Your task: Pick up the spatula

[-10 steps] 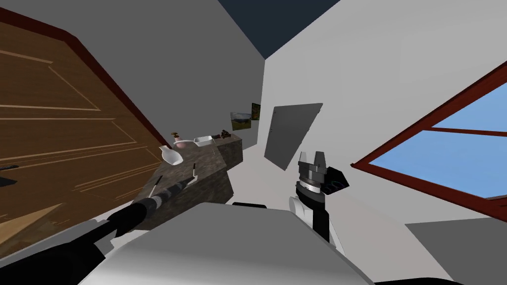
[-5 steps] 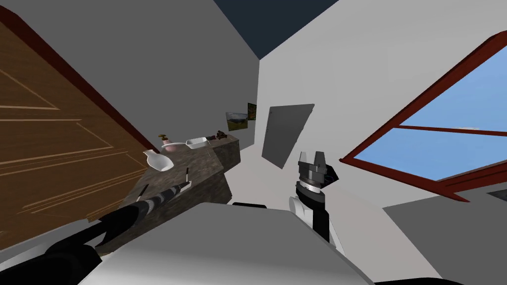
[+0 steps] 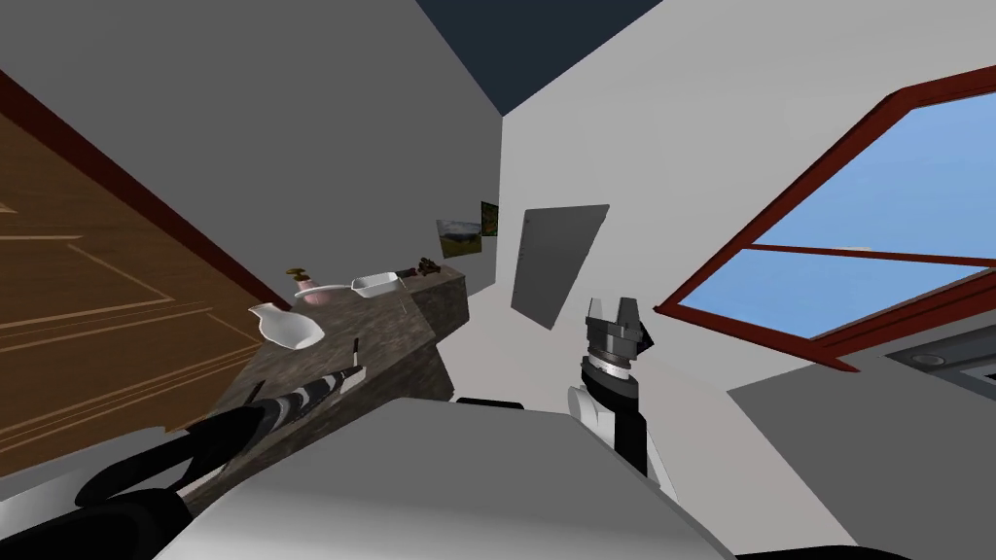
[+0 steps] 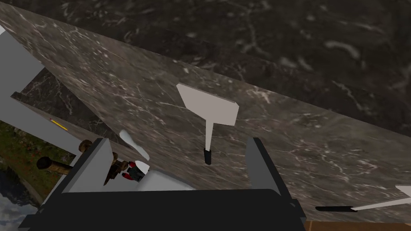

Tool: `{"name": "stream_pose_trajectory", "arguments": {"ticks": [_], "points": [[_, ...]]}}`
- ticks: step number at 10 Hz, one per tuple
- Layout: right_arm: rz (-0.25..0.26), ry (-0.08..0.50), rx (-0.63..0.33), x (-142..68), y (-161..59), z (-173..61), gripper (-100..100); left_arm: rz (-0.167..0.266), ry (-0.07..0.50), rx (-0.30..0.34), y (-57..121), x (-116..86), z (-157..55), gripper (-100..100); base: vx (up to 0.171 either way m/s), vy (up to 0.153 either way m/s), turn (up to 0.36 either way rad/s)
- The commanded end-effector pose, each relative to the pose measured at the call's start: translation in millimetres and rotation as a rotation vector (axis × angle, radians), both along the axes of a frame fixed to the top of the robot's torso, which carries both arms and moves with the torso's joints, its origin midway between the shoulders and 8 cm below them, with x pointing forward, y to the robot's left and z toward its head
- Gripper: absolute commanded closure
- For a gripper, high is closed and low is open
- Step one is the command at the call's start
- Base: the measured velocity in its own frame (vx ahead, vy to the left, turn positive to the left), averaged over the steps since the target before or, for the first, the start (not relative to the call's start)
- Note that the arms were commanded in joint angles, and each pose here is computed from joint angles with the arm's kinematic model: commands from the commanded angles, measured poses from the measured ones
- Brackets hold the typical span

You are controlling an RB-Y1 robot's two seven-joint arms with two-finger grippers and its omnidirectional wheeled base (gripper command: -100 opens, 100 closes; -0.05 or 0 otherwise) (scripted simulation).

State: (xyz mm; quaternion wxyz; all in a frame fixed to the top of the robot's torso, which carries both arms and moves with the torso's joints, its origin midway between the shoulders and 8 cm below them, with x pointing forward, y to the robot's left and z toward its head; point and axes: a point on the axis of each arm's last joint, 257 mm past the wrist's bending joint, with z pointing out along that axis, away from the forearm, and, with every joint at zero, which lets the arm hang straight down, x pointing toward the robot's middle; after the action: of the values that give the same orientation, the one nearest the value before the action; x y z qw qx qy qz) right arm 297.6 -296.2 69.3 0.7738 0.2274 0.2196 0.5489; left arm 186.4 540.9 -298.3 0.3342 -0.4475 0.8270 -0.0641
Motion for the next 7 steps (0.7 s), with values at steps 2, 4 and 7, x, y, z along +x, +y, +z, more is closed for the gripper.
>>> {"name": "stream_pose_trajectory", "arguments": {"ticks": [2, 4, 7], "points": [[0.000, 0.000, 0.000, 0, 0, 0, 0, 0.055, 0.107, -0.002, 15.8, -26, -10, -100, 0.057, 0.050, -0.168], [0.000, 0.000, 0.000, 0, 0, 0, 0, 0.063, 0.160, 0.002, 20.5, -35, -14, -100, 0.049, 0.043, -0.093], [0.000, 0.000, 0.000, 0, 0, 0, 0, 0.100, 0.251, 0.004, 29.1, -55, -22, -100, 0.055, 0.060, -0.110]]}}
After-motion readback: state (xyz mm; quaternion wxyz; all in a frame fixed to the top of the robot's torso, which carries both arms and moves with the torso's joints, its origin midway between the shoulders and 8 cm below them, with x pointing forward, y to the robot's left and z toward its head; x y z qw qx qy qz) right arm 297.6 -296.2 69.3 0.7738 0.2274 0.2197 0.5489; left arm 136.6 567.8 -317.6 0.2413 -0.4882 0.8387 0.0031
